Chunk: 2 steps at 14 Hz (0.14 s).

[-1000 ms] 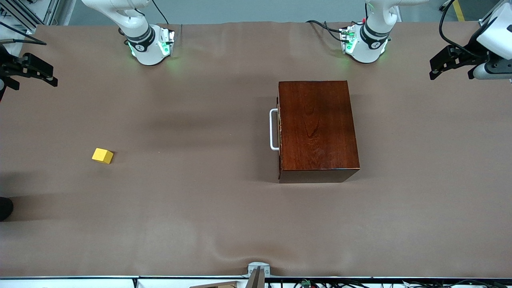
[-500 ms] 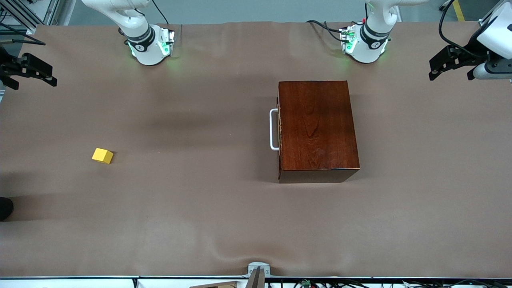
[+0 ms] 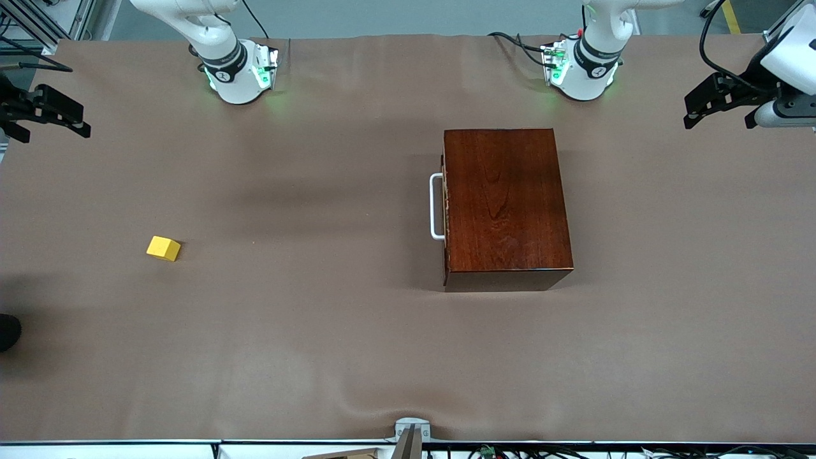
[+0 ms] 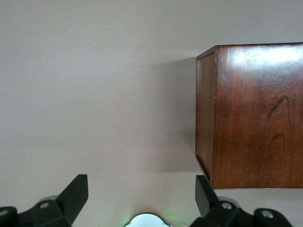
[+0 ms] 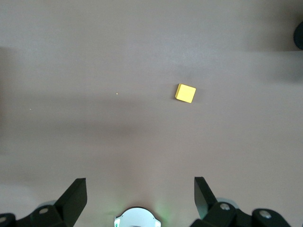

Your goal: Open drawer, take yellow block, close drawer

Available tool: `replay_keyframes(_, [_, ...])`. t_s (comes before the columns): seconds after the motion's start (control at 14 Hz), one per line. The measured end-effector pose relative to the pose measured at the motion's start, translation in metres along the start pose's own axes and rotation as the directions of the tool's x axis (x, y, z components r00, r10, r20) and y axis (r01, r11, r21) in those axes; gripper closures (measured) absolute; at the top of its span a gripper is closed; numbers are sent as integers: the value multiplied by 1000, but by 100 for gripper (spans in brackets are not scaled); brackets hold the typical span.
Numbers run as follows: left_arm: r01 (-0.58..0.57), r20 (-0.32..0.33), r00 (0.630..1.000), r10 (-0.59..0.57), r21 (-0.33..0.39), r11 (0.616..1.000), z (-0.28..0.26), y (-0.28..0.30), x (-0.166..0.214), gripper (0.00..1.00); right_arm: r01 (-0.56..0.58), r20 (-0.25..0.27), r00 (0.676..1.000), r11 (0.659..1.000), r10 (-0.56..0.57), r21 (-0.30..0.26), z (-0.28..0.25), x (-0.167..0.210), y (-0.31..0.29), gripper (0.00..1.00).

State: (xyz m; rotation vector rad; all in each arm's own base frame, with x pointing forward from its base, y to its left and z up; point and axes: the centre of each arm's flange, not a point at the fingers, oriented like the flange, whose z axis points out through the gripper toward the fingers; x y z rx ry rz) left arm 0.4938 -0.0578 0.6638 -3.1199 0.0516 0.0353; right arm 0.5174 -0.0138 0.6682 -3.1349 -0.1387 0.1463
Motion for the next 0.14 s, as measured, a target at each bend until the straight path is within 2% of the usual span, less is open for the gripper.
replay_keyframes(0.14, [0,-1,1000,0,0,1000,0,0,0,0,0,0,1000,1000,0,0,0,0,0,0])
